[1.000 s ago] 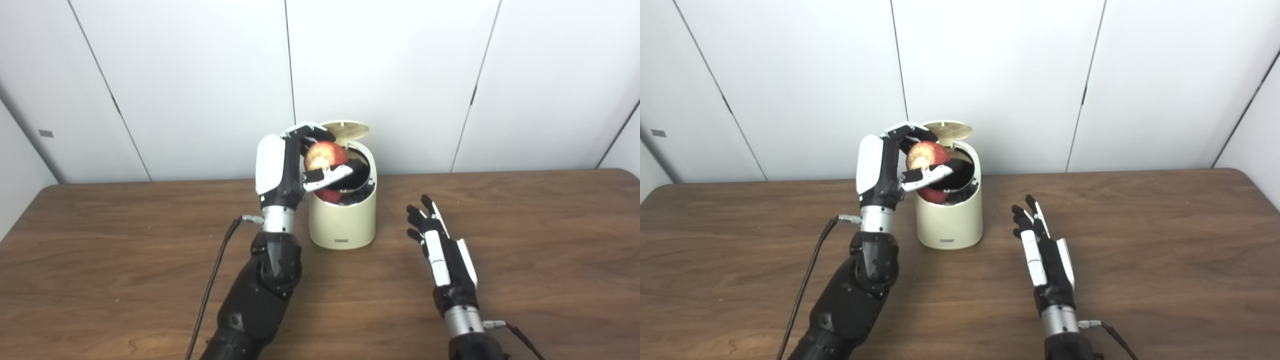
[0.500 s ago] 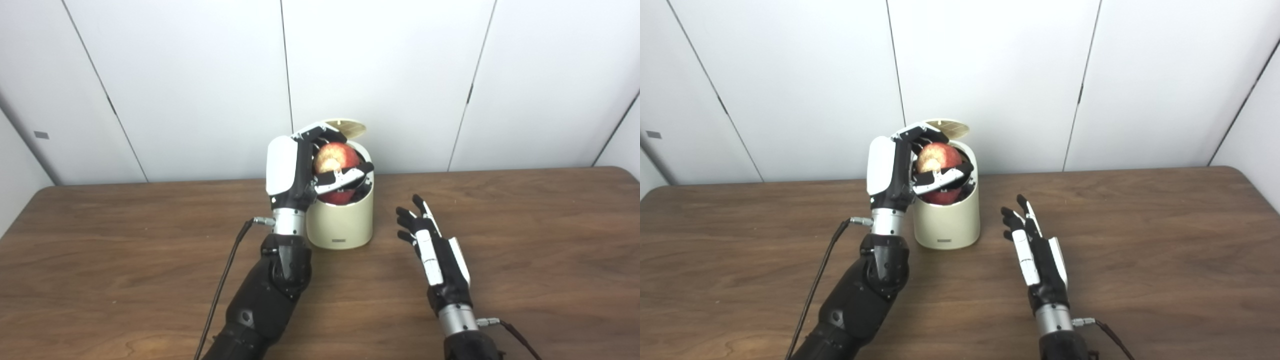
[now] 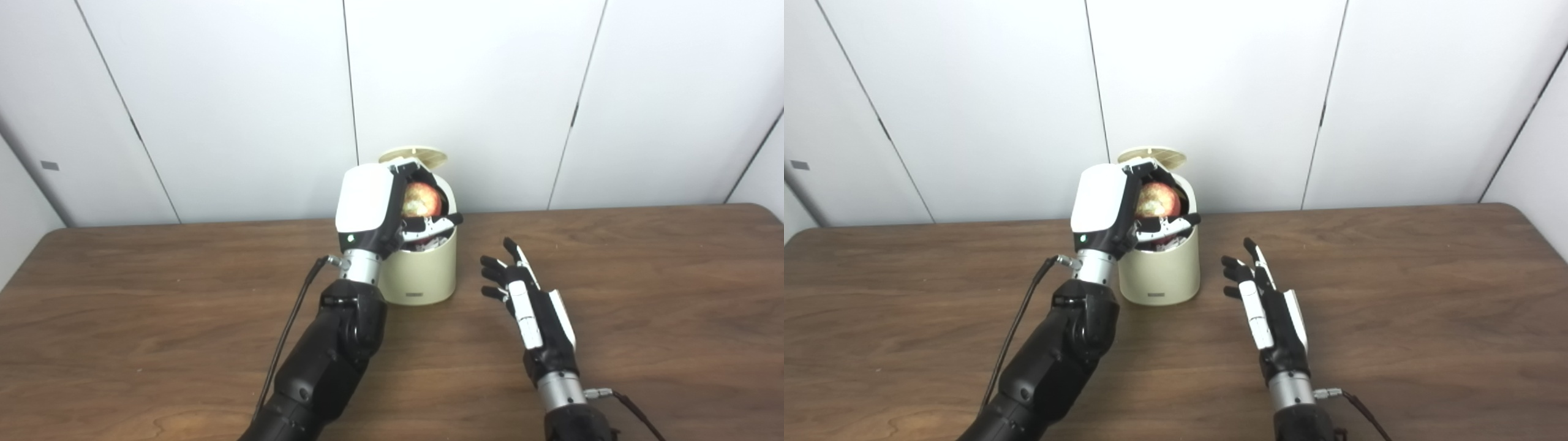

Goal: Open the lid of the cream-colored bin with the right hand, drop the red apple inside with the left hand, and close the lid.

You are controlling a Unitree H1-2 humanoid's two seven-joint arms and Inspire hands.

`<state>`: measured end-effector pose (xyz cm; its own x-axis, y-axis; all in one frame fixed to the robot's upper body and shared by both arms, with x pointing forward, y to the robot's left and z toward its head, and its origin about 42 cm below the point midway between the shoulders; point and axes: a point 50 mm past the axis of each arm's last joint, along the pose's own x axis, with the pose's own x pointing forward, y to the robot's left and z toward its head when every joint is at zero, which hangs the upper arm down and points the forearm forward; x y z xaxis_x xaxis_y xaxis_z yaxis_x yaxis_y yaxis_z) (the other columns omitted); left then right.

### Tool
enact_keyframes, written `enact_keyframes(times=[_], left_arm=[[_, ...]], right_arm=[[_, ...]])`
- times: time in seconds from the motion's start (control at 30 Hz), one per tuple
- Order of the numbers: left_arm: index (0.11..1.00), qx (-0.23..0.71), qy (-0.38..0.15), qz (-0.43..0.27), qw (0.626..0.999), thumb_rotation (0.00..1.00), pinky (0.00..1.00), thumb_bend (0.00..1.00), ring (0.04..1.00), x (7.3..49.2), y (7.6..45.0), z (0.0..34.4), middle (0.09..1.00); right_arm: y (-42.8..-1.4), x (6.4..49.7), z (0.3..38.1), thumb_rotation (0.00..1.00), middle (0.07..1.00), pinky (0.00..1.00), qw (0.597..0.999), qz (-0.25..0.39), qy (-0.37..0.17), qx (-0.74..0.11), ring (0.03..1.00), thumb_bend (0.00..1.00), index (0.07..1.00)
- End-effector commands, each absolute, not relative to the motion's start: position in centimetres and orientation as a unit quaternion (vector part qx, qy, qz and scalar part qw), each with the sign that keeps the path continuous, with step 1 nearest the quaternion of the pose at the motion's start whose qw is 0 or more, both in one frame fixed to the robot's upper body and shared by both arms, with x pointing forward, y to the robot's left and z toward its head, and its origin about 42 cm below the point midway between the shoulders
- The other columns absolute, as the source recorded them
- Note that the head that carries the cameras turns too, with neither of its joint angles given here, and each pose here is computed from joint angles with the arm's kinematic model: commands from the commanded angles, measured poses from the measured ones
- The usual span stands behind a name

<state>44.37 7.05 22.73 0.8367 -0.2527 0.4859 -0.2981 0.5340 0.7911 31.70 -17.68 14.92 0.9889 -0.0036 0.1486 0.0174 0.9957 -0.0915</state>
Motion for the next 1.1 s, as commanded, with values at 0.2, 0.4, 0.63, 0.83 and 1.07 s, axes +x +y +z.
enact_keyframes(times=[0.2,0.4,0.63,0.83,1.07], left_arm=[[0.751,0.545,-0.256,-0.005,0.798,0.17,0.71,0.93,0.809,44.6,7.6,23.6,0.820],[0.811,0.555,-0.244,-0.006,0.795,0.21,0.74,0.95,0.833,44.4,7.5,23.8,0.850],[0.845,0.560,-0.239,-0.009,0.793,0.23,0.76,1.00,0.847,44.1,7.4,24.1,0.869],[0.840,0.559,-0.253,0.014,0.790,0.29,0.81,0.92,0.884,43.9,7.5,23.7,0.881],[0.842,0.554,-0.268,0.042,0.787,0.48,0.86,0.68,0.898,44.0,7.7,23.6,0.890]], right_arm=[[-17.4,32.1,17.0,1.00,0.795,0.76,0.993,0.005,-0.111,-0.050,0.806,0.56,0.926],[-17.5,32.1,17.1,1.00,0.782,0.76,0.992,0.005,-0.112,-0.055,0.793,0.55,0.913],[-17.6,32.1,17.1,1.00,0.774,0.81,0.991,0.008,-0.112,-0.072,0.801,0.53,0.887],[-17.7,32.1,17.0,1.00,0.762,0.81,0.990,0.002,-0.107,-0.089,0.804,0.54,0.855],[-17.8,32.1,16.9,1.00,0.745,0.78,0.989,0.004,-0.106,-0.099,0.782,0.56,0.831]])
